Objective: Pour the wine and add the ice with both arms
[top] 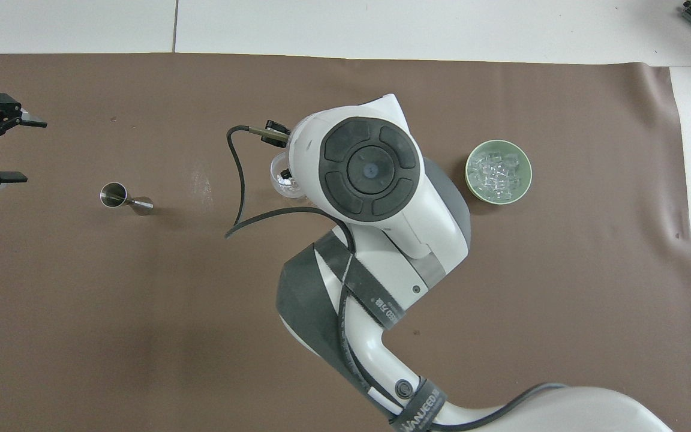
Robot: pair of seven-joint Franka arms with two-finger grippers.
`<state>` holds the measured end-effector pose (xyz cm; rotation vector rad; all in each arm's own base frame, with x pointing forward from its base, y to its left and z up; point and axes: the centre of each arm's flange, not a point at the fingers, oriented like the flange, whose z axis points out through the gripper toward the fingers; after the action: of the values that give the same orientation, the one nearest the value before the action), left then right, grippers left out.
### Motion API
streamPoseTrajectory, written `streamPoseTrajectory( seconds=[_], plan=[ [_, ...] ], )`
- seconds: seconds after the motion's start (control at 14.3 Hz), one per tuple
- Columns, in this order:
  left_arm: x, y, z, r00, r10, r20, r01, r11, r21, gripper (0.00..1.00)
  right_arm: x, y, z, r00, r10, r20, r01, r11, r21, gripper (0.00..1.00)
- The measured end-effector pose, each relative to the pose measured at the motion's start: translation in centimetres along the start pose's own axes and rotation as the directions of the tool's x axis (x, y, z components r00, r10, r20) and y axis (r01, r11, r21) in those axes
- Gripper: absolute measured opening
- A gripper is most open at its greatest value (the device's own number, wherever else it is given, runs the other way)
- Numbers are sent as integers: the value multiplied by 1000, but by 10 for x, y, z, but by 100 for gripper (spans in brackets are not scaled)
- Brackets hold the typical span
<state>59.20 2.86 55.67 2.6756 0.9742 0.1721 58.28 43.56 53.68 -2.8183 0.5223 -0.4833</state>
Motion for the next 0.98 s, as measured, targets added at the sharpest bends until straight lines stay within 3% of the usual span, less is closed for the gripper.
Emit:
streamPoseTrajectory(
  seconds=[0.28, 0.49, 0.98],
  plan=[
    [-24, 13, -14, 966, 258, -8, -257, 963, 77, 100, -2, 0, 8, 1000, 3, -9, -3, 1000, -16, 33],
    [-31, 11, -22, 929, 370, 10, -368, 921, 124, 100, -2, 1, 16, 1000, 3, -3, -4, 1000, -24, 33],
    [-54, 14, -46, 839, 527, 134, -544, 816, 198, 100, -9, -1, 44, 1000, -10, 3, 10, 999, -36, 33]
  ],
)
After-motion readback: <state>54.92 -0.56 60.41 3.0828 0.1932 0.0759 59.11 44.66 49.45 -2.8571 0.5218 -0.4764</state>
